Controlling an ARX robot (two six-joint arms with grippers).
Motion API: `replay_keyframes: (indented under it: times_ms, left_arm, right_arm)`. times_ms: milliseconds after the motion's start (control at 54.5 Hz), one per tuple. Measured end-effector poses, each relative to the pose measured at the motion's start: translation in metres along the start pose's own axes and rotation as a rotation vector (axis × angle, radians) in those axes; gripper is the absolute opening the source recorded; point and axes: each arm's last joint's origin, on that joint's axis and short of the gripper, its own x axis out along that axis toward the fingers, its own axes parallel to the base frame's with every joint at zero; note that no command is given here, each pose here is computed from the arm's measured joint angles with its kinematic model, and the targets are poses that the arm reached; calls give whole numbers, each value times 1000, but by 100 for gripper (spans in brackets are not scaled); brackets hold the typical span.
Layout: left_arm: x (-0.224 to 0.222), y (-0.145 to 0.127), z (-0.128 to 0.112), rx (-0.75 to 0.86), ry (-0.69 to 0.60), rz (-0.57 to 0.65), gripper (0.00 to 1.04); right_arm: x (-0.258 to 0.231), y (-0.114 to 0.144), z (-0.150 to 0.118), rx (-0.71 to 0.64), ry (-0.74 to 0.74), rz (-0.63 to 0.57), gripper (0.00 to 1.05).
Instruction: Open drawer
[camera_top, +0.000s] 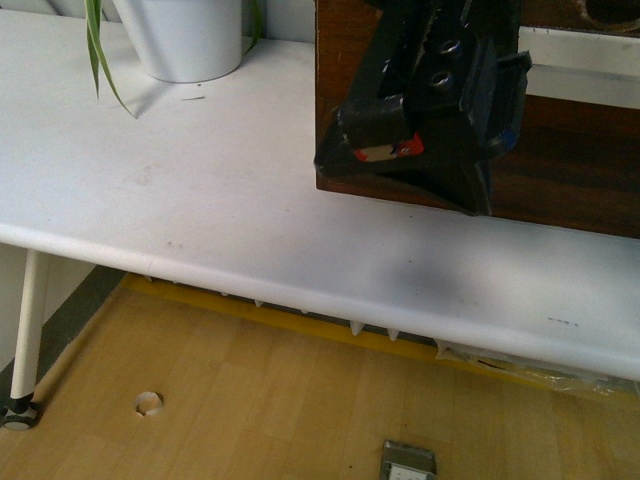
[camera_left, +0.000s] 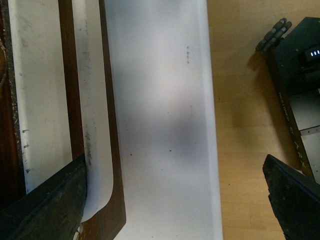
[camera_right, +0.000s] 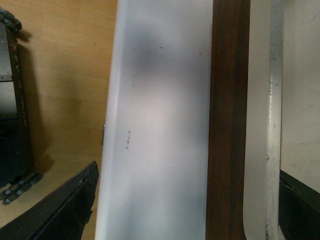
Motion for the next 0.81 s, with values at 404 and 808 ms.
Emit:
replay_keyframes:
  times_ms: [404, 808]
  left_arm:
    - [-12, -31, 2, 44, 2, 0, 99]
    - [-66, -50, 1, -27, -142, 277, 99]
  right_arm:
    - [-11, 34, 3, -46, -50, 18, 96]
    - [-56, 40, 6, -16, -203, -156, 96]
